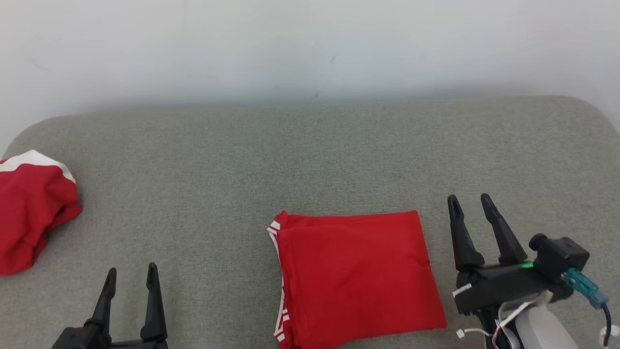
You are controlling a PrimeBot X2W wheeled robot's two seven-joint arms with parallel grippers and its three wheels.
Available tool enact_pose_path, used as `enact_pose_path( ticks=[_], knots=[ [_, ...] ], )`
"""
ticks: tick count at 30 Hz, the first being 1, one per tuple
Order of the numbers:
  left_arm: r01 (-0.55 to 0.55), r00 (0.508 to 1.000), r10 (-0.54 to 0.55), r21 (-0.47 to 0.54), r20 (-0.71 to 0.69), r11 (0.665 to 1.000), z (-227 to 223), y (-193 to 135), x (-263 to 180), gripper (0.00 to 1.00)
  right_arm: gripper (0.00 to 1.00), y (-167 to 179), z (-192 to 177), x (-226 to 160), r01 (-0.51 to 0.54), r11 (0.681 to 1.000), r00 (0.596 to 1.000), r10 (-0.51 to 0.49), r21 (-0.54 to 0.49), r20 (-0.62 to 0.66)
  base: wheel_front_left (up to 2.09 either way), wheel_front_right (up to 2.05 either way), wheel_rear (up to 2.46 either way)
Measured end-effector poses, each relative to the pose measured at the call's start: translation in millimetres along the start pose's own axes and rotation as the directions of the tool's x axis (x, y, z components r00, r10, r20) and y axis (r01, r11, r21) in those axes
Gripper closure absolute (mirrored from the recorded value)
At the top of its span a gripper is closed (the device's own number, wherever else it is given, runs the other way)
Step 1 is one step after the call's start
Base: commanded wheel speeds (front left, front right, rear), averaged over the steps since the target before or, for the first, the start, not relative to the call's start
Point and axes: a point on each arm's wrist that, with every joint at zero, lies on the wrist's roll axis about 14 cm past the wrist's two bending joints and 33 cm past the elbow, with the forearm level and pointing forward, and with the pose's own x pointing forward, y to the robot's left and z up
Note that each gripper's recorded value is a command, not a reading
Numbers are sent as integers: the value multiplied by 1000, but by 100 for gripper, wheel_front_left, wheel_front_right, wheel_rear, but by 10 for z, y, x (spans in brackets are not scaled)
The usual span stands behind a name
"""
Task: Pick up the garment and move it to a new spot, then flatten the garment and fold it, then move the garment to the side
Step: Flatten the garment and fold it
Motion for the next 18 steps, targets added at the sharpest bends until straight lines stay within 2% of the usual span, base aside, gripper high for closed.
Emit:
enact_pose_path(
  ticks=[5, 18],
  knots=[
    [16, 1000, -16, -1, 6, 1000, 20, -55, 11, 0, 0, -95, 24, -232, 31, 998, 999, -31, -52, 9, 0, 0, 0],
    [62, 998, -62, 42, 1, 997, 34, -148, -125, 0, 0, -241, -11, -727, 120, 990, 993, -119, -72, 10, 0, 0, 0]
  ],
)
